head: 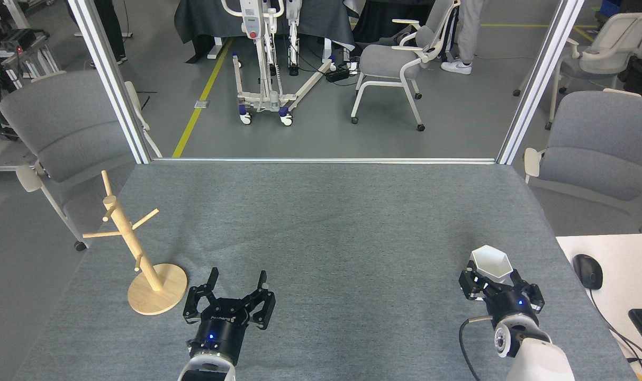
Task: Hang cup on storage rack
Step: 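Close the right gripper on the white cup's rim and lift it, then carry the cup with the right gripper toward the left gripper, then grasp the cup with the left gripper and release the right gripper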
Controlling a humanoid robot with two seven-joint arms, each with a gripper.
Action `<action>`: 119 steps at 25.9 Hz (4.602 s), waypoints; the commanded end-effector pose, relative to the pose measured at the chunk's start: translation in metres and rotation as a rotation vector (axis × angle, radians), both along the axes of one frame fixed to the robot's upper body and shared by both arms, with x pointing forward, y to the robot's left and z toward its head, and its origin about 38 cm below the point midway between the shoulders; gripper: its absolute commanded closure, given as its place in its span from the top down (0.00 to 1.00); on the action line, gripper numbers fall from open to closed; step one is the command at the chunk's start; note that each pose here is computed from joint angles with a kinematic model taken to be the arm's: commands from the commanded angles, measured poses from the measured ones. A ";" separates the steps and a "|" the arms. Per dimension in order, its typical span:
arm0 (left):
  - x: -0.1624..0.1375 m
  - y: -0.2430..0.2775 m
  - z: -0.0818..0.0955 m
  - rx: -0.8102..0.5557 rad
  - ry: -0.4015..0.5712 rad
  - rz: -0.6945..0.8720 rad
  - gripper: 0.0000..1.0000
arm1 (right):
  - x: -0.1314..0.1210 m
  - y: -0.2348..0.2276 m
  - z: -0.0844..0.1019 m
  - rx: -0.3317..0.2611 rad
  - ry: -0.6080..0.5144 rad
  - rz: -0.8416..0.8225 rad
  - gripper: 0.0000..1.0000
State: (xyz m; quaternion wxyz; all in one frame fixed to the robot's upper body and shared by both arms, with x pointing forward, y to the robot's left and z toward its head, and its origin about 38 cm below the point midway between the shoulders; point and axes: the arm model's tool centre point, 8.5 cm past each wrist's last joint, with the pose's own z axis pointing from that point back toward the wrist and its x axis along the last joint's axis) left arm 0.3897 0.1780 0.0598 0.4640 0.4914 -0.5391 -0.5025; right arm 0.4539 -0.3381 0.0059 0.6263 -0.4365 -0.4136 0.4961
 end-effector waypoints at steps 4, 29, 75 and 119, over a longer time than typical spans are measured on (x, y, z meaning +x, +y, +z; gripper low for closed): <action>0.000 0.000 -0.001 0.000 0.002 0.001 0.99 | 0.001 0.006 -0.004 0.007 0.014 0.009 0.99; -0.001 0.000 -0.007 0.002 0.020 -0.001 0.99 | 0.012 0.012 -0.005 0.005 0.041 0.032 0.99; -0.011 -0.169 -0.013 0.352 -0.051 -0.644 0.99 | -0.063 0.159 0.138 -0.045 -0.201 -0.080 0.31; 0.028 -0.195 0.011 0.221 0.123 -0.870 0.99 | -0.094 0.275 0.095 -0.039 -0.001 0.006 0.30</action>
